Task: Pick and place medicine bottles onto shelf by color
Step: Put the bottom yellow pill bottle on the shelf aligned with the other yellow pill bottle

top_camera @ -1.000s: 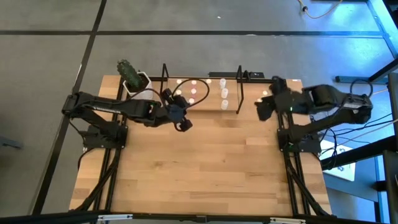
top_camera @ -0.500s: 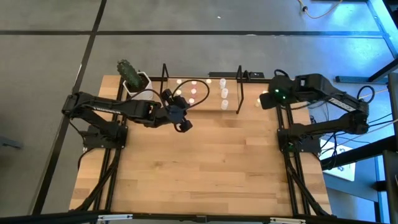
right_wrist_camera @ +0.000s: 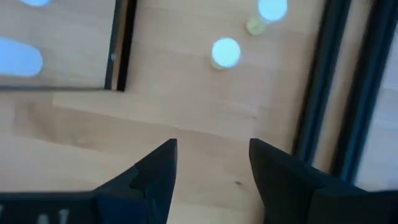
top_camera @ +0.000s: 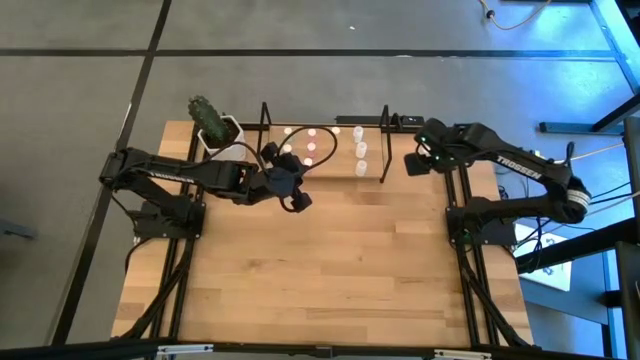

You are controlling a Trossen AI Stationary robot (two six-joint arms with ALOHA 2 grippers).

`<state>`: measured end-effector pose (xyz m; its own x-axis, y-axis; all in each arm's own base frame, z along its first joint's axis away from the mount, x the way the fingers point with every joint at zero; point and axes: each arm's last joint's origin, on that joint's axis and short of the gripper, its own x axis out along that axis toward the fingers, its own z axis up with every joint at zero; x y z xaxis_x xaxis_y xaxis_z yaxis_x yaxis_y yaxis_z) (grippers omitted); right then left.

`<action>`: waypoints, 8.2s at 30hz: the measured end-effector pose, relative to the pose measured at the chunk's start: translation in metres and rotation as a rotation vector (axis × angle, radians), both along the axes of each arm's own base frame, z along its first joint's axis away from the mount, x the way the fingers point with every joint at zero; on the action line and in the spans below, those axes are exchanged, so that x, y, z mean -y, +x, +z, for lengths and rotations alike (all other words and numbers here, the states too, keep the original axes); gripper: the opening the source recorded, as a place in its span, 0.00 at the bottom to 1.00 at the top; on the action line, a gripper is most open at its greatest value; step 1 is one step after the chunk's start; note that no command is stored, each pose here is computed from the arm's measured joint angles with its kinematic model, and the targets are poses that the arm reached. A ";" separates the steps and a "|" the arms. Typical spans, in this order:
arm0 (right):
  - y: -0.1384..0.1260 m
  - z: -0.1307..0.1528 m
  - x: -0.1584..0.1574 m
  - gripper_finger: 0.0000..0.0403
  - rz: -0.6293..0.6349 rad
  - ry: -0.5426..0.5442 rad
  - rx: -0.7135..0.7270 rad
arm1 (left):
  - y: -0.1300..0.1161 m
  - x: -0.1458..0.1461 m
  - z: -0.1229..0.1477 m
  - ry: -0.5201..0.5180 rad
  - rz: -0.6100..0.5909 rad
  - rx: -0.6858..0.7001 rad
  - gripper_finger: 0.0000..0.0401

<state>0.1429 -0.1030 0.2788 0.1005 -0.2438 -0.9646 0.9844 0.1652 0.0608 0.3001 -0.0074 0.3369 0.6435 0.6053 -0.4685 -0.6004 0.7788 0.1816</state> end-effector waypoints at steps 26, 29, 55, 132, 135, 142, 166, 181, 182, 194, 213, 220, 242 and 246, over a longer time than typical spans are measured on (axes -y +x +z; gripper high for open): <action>-0.002 -0.016 0.016 0.50 -0.108 -0.020 0.081 | 0.011 -0.027 0.005 -0.184 -0.413 0.027 0.00; -0.002 -0.016 0.017 0.50 -0.108 -0.020 0.081 | 0.011 -0.027 0.005 -0.183 -0.411 0.027 0.00; -0.001 -0.022 0.017 0.50 -0.248 -0.008 0.130 | 0.011 -0.027 0.004 -0.180 -0.403 0.027 0.00; 0.016 -0.106 0.047 0.56 -0.518 -0.184 0.075 | 0.011 -0.027 0.004 -0.180 -0.404 0.026 0.00; 0.016 -0.106 0.047 0.47 -0.517 -0.179 0.080 | 0.011 -0.027 0.004 -0.180 -0.404 0.026 0.00; 0.016 -0.106 0.047 0.27 -0.516 -0.179 0.088 | 0.011 -0.027 0.004 -0.180 -0.404 0.026 0.00; 0.018 -0.106 0.046 0.30 -0.204 -0.161 0.010 | 0.011 -0.027 0.004 -0.180 -0.404 0.026 0.00; 0.017 -0.106 0.045 0.33 -0.150 -0.155 -0.013 | 0.011 -0.027 0.004 -0.180 -0.403 0.026 0.00; 0.017 -0.106 0.045 0.32 -0.144 -0.151 -0.017 | 0.011 -0.027 0.004 -0.180 -0.404 0.026 0.00; 0.013 -0.107 0.040 0.32 -0.040 -0.095 -0.084 | 0.011 -0.027 0.004 -0.180 -0.404 0.026 0.00; -0.004 -0.061 0.015 0.31 0.082 -0.103 -0.067 | 0.011 -0.027 0.004 -0.180 -0.404 0.026 0.00; 0.003 -0.040 -0.006 0.31 0.301 -0.137 -0.074 | 0.011 -0.027 0.004 -0.180 -0.403 0.026 0.00; 0.032 0.014 -0.108 0.31 1.150 -0.105 -0.004 | 0.011 -0.027 0.004 -0.180 -0.404 0.026 0.00; 0.045 0.010 -0.122 0.31 1.278 -0.103 0.040 | 0.011 -0.027 0.004 -0.180 -0.404 0.026 0.00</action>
<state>0.1874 0.0195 0.2884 0.3458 -0.0262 -0.9379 0.1218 0.9924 0.0172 0.3107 0.0198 0.3412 0.8246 0.2132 -0.5240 -0.2442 0.9697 0.0101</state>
